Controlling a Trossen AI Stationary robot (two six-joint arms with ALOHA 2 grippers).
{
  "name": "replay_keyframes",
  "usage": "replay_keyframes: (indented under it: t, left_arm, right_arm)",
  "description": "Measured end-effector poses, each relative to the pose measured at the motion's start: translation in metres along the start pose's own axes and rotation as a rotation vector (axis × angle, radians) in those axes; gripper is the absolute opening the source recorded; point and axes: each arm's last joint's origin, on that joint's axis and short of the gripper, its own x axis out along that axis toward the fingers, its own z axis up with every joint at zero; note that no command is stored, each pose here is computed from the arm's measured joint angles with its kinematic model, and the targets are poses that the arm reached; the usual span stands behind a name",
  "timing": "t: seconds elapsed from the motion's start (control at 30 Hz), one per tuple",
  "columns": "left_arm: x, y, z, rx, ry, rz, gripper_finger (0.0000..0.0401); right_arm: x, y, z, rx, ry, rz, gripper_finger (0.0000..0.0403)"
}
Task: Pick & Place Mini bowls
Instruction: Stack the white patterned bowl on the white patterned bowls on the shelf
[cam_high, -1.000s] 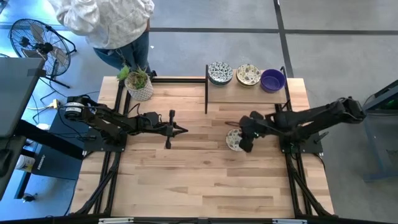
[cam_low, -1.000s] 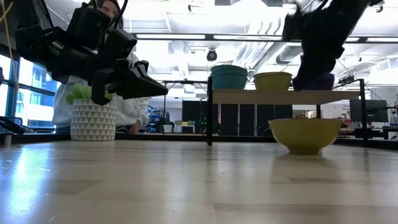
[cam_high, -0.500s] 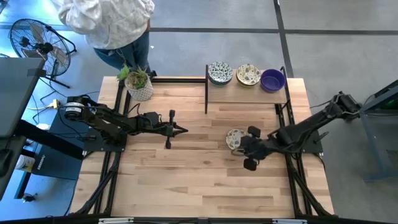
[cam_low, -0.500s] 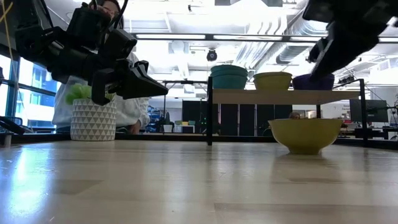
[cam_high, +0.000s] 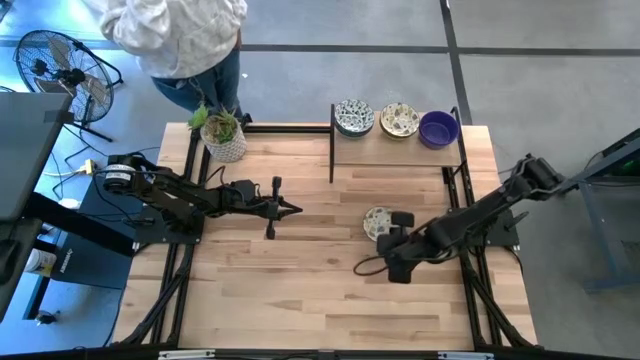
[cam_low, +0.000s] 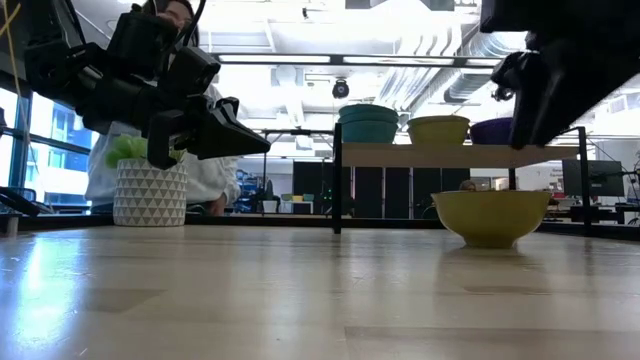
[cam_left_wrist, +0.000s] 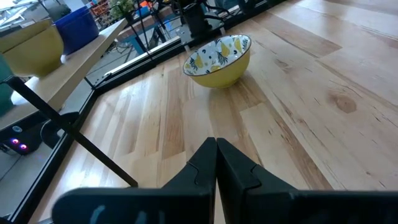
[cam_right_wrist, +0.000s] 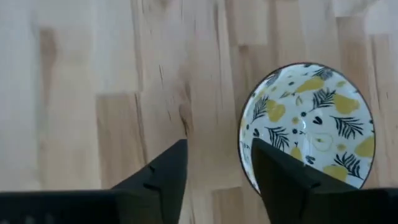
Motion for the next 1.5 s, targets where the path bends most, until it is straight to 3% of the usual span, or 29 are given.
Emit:
replay_keyframes:
  t: [0.27, 0.57, 0.93, 1.17, 1.5]
  left_arm:
    - [0.0, 0.0, 0.0, 0.0, 0.0, 0.0, 0.0]
    - [0.0, 0.0, 0.0, 0.0, 0.0, 0.0, 0.0]
    - [0.0, 0.0, 0.0, -0.004, 0.002, -0.001, 0.0]
    - [0.0, 0.0, -0.001, -0.007, 0.006, -0.004, 0.0]
    - [0.0, 0.0, -0.001, -0.008, 0.007, -0.004, 0.0]
  right_arm:
    - [0.022, 0.006, -0.001, -0.105, 0.113, -0.144, 0.0175]
    - [0.047, 0.004, -0.002, -0.162, 0.208, -0.182, 0.0154]
    - [0.062, -0.008, 0.002, -0.148, 0.244, -0.238, 0.0089]
    - [0.064, -0.011, 0.005, -0.167, 0.233, -0.237, 0.0012]
    - [0.025, -0.009, 0.034, -0.214, 0.158, -0.187, 0.0015]
